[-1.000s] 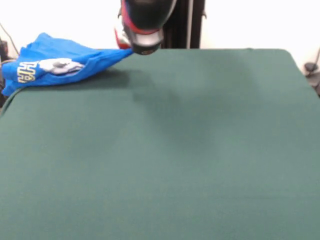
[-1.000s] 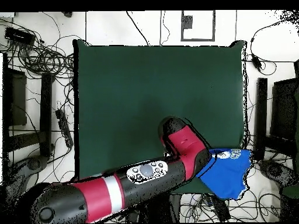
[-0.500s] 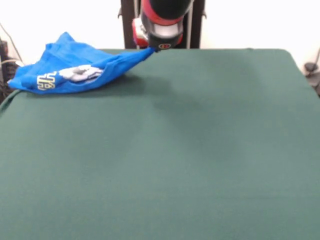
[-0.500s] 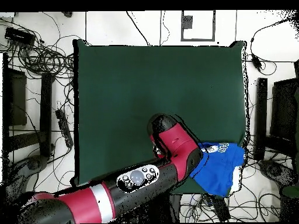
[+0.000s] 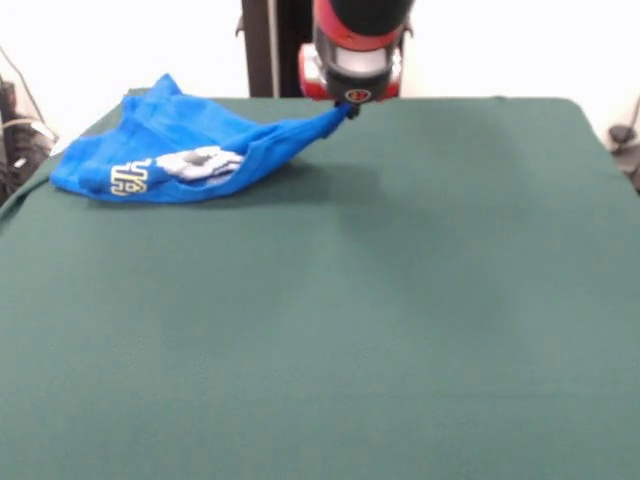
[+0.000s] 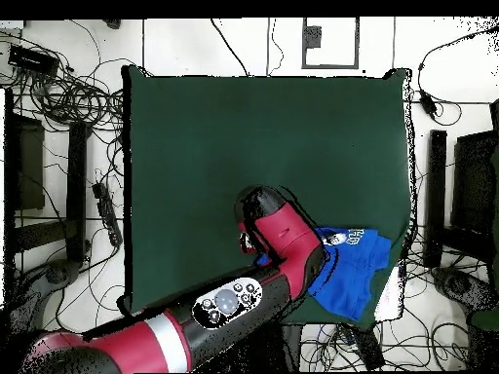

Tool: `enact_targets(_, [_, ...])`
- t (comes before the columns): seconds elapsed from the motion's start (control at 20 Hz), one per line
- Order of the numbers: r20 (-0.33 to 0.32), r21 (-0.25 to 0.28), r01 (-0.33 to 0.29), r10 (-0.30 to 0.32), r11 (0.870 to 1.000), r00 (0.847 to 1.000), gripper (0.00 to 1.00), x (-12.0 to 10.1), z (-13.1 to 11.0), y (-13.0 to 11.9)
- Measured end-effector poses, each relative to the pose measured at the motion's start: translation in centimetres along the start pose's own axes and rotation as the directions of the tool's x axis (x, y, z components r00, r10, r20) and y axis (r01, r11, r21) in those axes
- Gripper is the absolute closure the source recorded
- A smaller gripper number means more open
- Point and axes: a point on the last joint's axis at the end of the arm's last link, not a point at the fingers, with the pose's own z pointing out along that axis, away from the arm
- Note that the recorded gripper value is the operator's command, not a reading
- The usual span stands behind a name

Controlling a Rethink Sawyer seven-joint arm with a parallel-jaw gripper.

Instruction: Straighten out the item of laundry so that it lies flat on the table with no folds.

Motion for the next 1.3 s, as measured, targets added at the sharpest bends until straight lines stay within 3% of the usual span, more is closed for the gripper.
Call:
enact_targets(0.25, [-0.012, 0.023, 0.034, -0.033, 0.999, 0.999, 1.00, 0.2, 0.0, -2.7])
enact_targets(0.45, [-0.020, 0.011, 0.052, -0.052, 0.999, 0.998, 1.00, -0.9, -0.4, -4.6])
enact_targets(0.75, [-0.023, -0.027, 0.047, -0.047, 0.999, 0.999, 1.00, -3.4, 1.2, -6.8])
enact_targets(1.05, [-0.075, -0.047, 0.032, -0.035, 0.998, 0.997, 1.00, -8.1, 3.9, -10.9])
enact_targets(1.15, [-0.103, -0.043, 0.023, -0.027, 0.999, 0.994, 1.00, -10.6, 5.8, -13.2])
enact_targets(1.3, [-0.121, -0.043, 0.013, -0.018, 0.999, 0.992, 1.00, -12.3, 7.5, -14.7])
